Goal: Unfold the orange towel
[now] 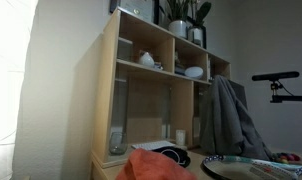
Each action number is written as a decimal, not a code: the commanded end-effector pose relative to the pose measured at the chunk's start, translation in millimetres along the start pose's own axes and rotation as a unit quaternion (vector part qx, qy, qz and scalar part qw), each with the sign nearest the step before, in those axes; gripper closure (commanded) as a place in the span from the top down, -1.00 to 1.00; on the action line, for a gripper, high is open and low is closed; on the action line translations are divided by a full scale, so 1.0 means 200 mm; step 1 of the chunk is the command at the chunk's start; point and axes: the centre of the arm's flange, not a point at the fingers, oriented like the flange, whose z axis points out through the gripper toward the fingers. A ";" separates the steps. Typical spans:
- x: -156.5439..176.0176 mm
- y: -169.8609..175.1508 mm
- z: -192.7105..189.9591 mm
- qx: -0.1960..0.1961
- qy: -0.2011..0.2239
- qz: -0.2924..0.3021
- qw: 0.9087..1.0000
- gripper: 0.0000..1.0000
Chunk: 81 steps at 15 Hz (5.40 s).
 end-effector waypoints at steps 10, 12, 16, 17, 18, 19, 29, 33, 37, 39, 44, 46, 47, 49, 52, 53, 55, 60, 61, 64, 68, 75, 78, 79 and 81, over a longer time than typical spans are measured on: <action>0.05 -0.02 -0.08 -0.023 -0.002 0.000 1.000 1.00; 0.11 -0.12 -0.09 -0.036 -0.013 -0.019 0.999 1.00; 0.25 -0.39 -0.06 -0.071 -0.046 -0.076 0.994 1.00; 0.28 -0.45 -0.06 -0.077 -0.053 -0.091 0.991 1.00; 0.31 -0.50 -0.05 -0.088 -0.058 -0.100 0.989 1.00; 0.34 -0.54 -0.06 -0.093 -0.065 -0.112 0.987 1.00; 0.49 -0.86 0.00 -0.092 -0.043 -0.274 0.956 1.00; 0.52 -0.97 0.04 -0.089 0.014 -0.333 0.939 1.00; 0.50 -1.05 0.00 -0.083 0.050 -0.350 0.932 1.00; 0.52 -1.06 0.02 -0.081 0.038 -0.342 0.935 1.00; 0.52 -1.07 0.01 -0.081 0.039 -0.343 0.935 1.00; 0.52 -1.07 0.01 -0.081 0.039 -0.343 0.935 1.00; 0.52 -1.07 0.01 -0.081 0.039 -0.343 0.935 1.00; 0.52 -1.07 0.01 -0.081 0.039 -0.343 0.935 1.00; 0.52 -1.07 0.01 -0.081 0.040 -0.343 0.935 1.00; 0.52 -1.07 0.01 -0.081 0.040 -0.343 0.935 1.00; 0.52 -1.07 0.01 -0.081 0.040 -0.343 0.935 1.00; 0.56 -1.12 0.05 -0.090 0.030 -0.346 0.933 1.00; 0.57 -1.17 0.08 -0.088 0.024 -0.355 0.930 1.00; 0.60 -1.33 0.17 -0.088 0.016 -0.380 0.921 1.00; 0.62 -1.54 0.27 -0.075 0.012 -0.415 0.907 1.00; 0.73 -1.77 0.41 -0.052 -0.026 -0.451 0.890 1.00; 0.80 -1.85 0.49 -0.056 -0.063 -0.456 0.886 1.00; 0.81 -1.87 0.52 -0.058 -0.078 -0.455 0.885 1.00; 0.85 -1.91 0.56 -0.060 -0.092 -0.458 0.882 1.00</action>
